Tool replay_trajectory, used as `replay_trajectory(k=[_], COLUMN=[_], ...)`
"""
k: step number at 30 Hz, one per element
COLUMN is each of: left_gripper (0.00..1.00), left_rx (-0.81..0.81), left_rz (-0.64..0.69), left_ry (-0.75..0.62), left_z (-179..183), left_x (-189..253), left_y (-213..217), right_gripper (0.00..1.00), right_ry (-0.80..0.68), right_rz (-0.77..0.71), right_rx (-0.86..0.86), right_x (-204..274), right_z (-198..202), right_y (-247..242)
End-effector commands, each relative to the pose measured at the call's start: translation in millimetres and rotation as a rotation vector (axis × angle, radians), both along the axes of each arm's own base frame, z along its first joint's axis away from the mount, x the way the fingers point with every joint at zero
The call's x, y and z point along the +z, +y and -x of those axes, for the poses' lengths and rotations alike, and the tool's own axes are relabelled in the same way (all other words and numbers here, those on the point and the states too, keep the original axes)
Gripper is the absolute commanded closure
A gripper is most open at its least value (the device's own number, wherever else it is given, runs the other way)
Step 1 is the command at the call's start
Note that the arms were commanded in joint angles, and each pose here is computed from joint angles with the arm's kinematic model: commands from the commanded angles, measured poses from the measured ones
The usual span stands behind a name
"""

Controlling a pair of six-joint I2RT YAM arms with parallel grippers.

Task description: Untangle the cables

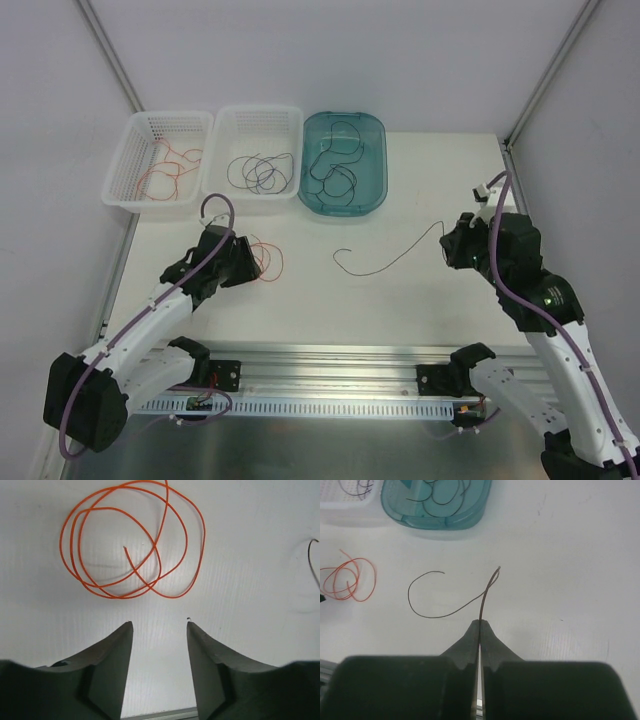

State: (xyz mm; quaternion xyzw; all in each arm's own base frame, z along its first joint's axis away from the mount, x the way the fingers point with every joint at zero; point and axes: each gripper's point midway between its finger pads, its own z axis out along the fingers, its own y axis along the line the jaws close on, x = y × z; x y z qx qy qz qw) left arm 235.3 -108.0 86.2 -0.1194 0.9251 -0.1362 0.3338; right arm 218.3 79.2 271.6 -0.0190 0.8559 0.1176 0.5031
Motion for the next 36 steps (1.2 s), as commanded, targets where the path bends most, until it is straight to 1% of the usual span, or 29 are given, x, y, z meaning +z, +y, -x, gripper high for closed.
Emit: replay_trajectory(k=[1,2,3,4,5,6,7,8,9,10,11,12,14,15,17,18,20,21,23,24,26,27,29,30,32,33,34,35,36], left_gripper=[0.50,0.48,0.41,0.37,0.31,0.22,0.18,0.17,0.17,0.14,0.11,0.07,0.02,0.01,0.01,0.01,0.01,0.01,0.01,0.01,0.01,0.01,0.01,0.01,0.01,0.01,0.01,0.01,0.01], left_rx=[-0.076,-0.103,-0.115,-0.126,-0.142,-0.149,-0.160,-0.176,-0.173,-0.178,-0.196,-0.186,-0.190,-0.181,-0.149,-0.126,-0.071,-0.061,-0.007,0.000,0.033,0.038,0.062,0.065,0.070,0.072,0.072,0.069,0.066], left_rz=[0.068,0.082,0.087,0.100,0.086,0.081,0.084,0.066,0.051,0.040,0.008,-0.019,-0.079,-0.101,-0.165,-0.191,-0.244,-0.269,-0.305,-0.328,-0.347,-0.361,-0.378,-0.381,-0.384,-0.395,-0.399,-0.401,-0.398], left_ry=[-0.001,0.000,-0.015,-0.055,-0.061,-0.076,-0.124,-0.141,-0.167,-0.179,-0.194,-0.218,-0.230,-0.239,-0.252,-0.245,-0.253,-0.231,-0.254,-0.224,-0.255,-0.258,-0.277,-0.283,-0.294,-0.286,-0.283,-0.282,-0.279], left_z=[5.9,9.3,8.6,4.2,5.6,4.7,-0.3,-2.0,-4.1,-6.3,-7.6,-11.0,-15.8,-17.8,-22.1,-23.2,-23.4,-20.7,-18.7,-13.2,-9.5,-6.1,-5.5,-5.4,-5.9,-6.3,-6.5,-6.4,-6.3], left_x=[11.6,17.6,25.4,44.1,50.5,59.1,80.7,88.5,105.8,113.5,120.0,134.1,140.6,146.1,147.0,142.2,138.7,126.0,120.6,100.7,95.2,92.8,95.6,96.4,99.4,97.4,96.8,96.1,95.0], left_y=[-14.6,-18.0,-19.5,-22.2,-20.8,-20.5,-21.7,-20.4,-17.6,-16.5,-13.4,-8.3,-0.2,5.3,19.2,26.6,41.9,47.0,59.6,64.7,73.6,77.6,83.4,84.4,85.4,86.7,87.3,87.2,86.4], right_gripper=[0.99,0.99,0.99,0.99,0.99,0.99,0.99,0.99,0.99,0.99,0.99,0.99,0.99,0.99,0.99,0.99,0.99,0.99,0.99,0.99,0.99,0.99,0.99,0.99,0.99,0.99,0.99,0.99,0.99], right_ry=[-0.064,-0.077,-0.055,-0.051,-0.081,-0.063,-0.066,-0.085,-0.085,-0.045,-0.038,-0.078,-0.080,-0.116,-0.143,-0.185,-0.227,-0.254,-0.332,-0.351,-0.419,-0.409,-0.462,-0.457,-0.500,-0.500,-0.468,-0.486,-0.472], right_rz=[-0.064,-0.086,-0.083,-0.094,-0.103,-0.101,-0.110,-0.118,-0.117,-0.118,-0.116,-0.121,-0.116,-0.118,-0.102,-0.100,-0.092,-0.094,-0.102,-0.102,-0.115,-0.112,-0.128,-0.131,-0.140,-0.141,-0.134,-0.138,-0.136], right_rx=[0.108,0.154,0.172,0.203,0.216,0.229,0.256,0.274,0.295,0.326,0.338,0.353,0.362,0.366,0.358,0.355,0.351,0.353,0.366,0.368,0.381,0.386,0.402,0.409,0.424,0.432,0.432,0.430,0.429], right_x=[32.2,43.9,42.6,46.3,62.9,63.0,70.4,86.8,94.4,90.7,94.0,113.4,119.9,135.9,145.1,160.5,170.6,178.5,199.5,203.2,221.7,215.4,226.7,220.3,225.3,222.6,205.0,206.5,196.7], right_z=[-10.7,-10.1,-16.1,-17.0,-19.6,-26.5,-27.9,-30.1,-32.2,-39.8,-41.4,-43.7,-55.8,-59.5,-75.0,-78.4,-94.0,-98.4,-111.2,-117.9,-128.6,-142.7,-156.2,-168.5,-183.5,-190.4,-208.4,-216.5,-226.2], right_y=[24.9,33.6,39.4,45.7,48.7,54.0,59.5,63.4,67.2,77.4,80.1,83.4,90.1,91.7,94.3,93.9,98.0,99.7,106.3,109.3,116.0,122.8,131.8,138.6,147.8,152.6,160.4,163.1,167.1])
